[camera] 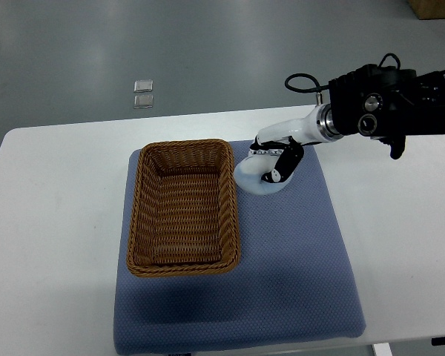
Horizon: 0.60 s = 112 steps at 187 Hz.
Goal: Place blue toy in brown basket
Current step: 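Carry the held toy with the right hand over the wicker basket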
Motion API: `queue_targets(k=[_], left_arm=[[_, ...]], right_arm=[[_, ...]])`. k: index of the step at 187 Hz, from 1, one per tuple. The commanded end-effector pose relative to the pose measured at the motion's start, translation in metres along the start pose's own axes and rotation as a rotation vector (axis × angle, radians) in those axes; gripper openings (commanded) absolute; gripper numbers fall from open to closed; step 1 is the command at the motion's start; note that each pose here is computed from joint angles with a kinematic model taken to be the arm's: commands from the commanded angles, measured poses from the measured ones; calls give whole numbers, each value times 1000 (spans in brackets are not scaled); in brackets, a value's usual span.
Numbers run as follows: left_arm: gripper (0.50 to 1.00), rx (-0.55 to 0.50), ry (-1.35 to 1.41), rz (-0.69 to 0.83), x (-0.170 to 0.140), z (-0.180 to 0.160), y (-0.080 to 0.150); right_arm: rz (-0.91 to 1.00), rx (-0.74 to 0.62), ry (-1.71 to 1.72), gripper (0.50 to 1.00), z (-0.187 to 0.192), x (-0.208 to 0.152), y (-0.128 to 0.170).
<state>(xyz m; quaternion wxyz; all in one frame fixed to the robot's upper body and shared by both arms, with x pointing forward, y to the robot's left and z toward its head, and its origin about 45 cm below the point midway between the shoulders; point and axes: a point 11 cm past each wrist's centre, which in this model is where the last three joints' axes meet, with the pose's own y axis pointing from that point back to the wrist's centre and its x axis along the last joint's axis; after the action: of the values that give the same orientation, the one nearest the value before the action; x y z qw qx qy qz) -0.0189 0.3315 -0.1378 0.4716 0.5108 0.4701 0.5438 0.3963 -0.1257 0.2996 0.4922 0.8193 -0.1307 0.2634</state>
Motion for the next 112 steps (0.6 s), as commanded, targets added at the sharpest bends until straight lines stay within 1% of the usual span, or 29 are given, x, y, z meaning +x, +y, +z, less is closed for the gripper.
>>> queue_targets(k=[1, 17, 34, 55, 87, 112], left_arm=[[1000, -1, 1, 3, 1, 0, 0], [1000, -1, 1, 3, 1, 0, 0], [1000, -1, 1, 3, 1, 0, 0], [1000, -1, 1, 3, 1, 0, 0], [1000, 1, 1, 3, 1, 0, 0], [1000, -1, 0, 3, 1, 0, 0]], right_arm=[[8, 25, 34, 500, -32, 9, -12], [13, 35, 50, 500, -49, 13, -23], [4, 53, 72, 500, -70, 8, -38], [5, 60, 90, 500, -82, 4, -52], [-7, 63, 65, 500, -80, -11, -73], [12, 71, 15, 500, -73, -15, -82]])
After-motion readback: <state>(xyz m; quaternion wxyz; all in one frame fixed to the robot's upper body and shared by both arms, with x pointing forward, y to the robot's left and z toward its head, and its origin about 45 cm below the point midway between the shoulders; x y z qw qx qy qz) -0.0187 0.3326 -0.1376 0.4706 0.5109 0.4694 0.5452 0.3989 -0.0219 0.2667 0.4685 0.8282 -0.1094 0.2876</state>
